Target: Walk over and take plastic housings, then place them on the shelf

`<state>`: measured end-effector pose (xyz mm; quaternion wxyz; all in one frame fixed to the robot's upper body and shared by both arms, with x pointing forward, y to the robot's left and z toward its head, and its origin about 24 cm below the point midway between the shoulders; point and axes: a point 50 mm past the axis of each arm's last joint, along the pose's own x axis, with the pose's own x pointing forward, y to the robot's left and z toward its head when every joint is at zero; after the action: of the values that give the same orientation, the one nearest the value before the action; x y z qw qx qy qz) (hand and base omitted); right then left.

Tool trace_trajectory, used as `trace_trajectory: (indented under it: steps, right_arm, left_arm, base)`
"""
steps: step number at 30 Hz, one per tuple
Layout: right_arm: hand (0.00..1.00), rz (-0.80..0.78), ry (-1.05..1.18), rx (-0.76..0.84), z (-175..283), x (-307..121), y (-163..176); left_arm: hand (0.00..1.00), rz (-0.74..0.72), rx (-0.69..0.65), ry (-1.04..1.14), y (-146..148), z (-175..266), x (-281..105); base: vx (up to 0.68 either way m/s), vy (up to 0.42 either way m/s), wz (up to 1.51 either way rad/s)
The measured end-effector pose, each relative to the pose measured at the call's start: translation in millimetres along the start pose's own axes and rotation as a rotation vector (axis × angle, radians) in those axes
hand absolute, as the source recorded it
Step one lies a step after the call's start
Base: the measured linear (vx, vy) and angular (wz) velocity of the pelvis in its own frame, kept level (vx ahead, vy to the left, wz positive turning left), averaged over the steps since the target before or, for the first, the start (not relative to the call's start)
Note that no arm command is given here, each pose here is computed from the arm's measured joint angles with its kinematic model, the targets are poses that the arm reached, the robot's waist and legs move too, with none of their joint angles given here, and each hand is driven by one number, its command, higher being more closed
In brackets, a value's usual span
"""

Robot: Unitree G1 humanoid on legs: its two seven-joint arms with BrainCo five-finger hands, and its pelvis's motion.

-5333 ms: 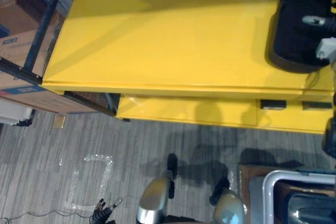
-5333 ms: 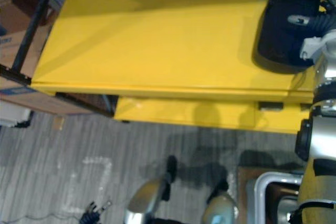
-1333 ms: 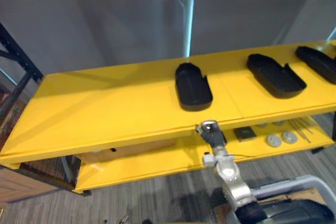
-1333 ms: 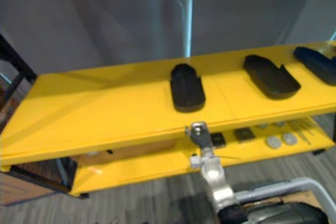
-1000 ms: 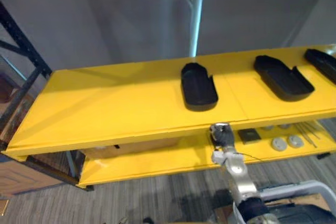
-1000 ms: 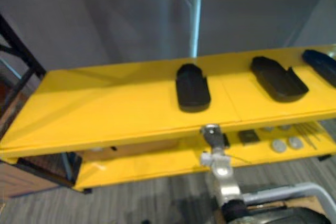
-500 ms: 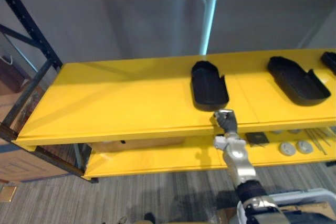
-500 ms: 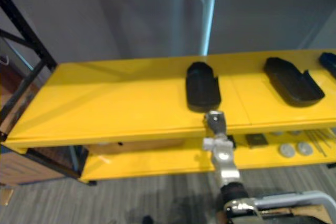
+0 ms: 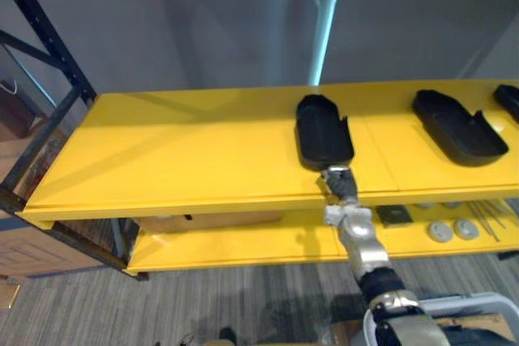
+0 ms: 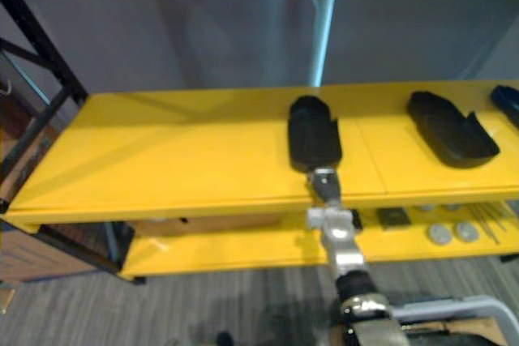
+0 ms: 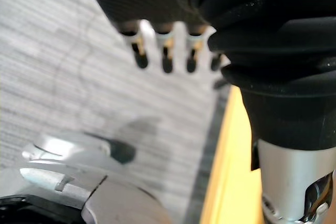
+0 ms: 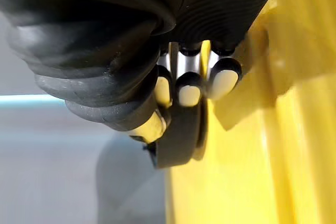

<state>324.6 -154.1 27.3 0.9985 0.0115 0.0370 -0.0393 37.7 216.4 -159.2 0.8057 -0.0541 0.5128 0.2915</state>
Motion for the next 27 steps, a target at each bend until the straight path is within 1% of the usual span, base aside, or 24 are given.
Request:
trace_trajectory:
  steps: [6, 11, 24, 27]
  right_arm:
    - [1.0, -0.002, -0.01, -0.004, 10, 12, 2]
    - [1.0, -0.029, -0.029, 0.0, 22, 21, -5]
    - [1.0, -0.045, -0.001, -0.011, 21, 28, -10]
    - [1.0, -0.045, -0.009, -0.011, 24, 29, -9]
  left_arm:
    - [0.0, -0.007, -0.002, -0.003, -1, 1, 0]
    - [0.0, -0.017, -0.007, -0.013, -2, 3, 0]
    - [0.0, -0.02, -0.014, -0.017, -2, 4, 0]
    - [0.0, -0.007, -0.032, -0.018, 1, 6, 1]
  base:
    - [0.0, -0.002, 0.07]
    - [-0.02, 0.013, 0.1]
    - [-0.01, 0.002, 0.06]
    - [0.0, 0.0, 0.0]
